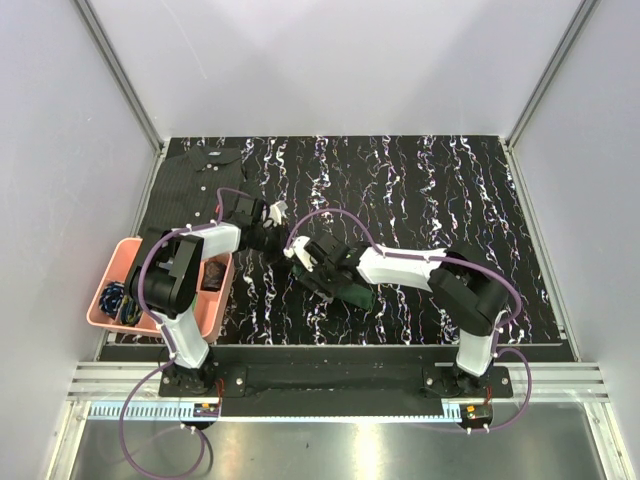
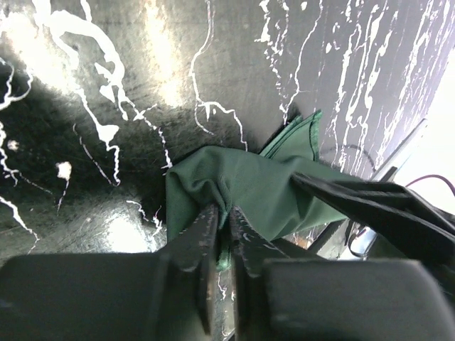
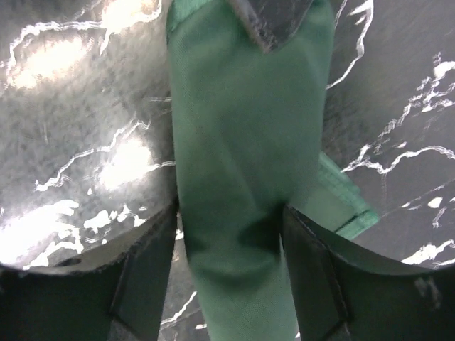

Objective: Fold the napkin, place the utensils inside, and roll it up
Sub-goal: Roll the napkin with the utensil

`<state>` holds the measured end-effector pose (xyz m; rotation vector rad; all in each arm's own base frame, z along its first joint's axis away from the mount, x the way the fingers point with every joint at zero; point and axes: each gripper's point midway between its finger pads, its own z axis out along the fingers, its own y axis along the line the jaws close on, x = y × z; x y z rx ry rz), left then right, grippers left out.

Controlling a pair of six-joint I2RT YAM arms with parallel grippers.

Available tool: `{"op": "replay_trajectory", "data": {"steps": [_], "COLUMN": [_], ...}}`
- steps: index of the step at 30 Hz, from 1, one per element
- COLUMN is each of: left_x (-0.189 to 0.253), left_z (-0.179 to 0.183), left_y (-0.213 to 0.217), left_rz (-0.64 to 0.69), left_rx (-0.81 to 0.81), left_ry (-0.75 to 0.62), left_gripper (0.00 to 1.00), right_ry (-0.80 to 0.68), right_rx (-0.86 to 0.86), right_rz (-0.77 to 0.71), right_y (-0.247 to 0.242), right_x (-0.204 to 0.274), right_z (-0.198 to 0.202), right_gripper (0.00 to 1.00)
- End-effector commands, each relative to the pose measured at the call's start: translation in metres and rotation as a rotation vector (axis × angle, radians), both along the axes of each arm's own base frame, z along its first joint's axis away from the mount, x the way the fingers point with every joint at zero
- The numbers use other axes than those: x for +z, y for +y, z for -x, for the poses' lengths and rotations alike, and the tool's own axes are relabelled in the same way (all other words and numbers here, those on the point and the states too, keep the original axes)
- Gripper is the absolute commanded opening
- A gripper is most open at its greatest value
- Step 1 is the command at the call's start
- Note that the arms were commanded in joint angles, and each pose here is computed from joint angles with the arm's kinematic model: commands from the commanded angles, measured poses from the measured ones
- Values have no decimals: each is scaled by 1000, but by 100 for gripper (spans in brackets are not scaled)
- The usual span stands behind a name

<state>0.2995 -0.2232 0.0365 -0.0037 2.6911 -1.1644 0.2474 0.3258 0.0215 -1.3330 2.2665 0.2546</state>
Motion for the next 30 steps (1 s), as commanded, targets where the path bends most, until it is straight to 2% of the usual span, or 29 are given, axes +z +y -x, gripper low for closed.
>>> {"op": "replay_trajectory", "data": {"steps": [1, 4, 7, 8, 10, 11, 14, 23, 30], "left_x": [17, 23, 31, 33, 42, 43, 49, 60, 50], "left_z": [-13, -16, -22, -24, -27, -30, -34, -27, -11], "left_y": [-6, -6, -5, -3, -1, 2, 10, 12, 8], "left_rz": [36, 40, 36, 31, 27, 12, -13, 27, 69], "left_rx": [-11, -10, 1, 3, 10, 22, 47, 51, 13], "left_ry": [-47, -66, -94, -110, -145, -159, -199, -317, -302], "left_gripper": [24, 32, 58, 60, 66, 71, 80, 83, 73], "right_ry": [-12, 10, 83, 116, 210, 250, 367, 648, 775], "right_rx": [-19, -23, -21, -36, -26, -38, -34, -4, -20], "right_rz": [81, 91, 65, 45, -24, -54, -151, -398, -508], "right_y": [-14, -16, -13, -13, -7, -6, -2, 9, 4], "right_x": [-20, -28, -32, -33, -30, -28, -19, 9, 12], "right_z": [0, 3, 13, 15, 25, 28, 35, 36, 20], "right_gripper": [67, 66, 59, 55, 51, 49, 47, 45, 44]}}
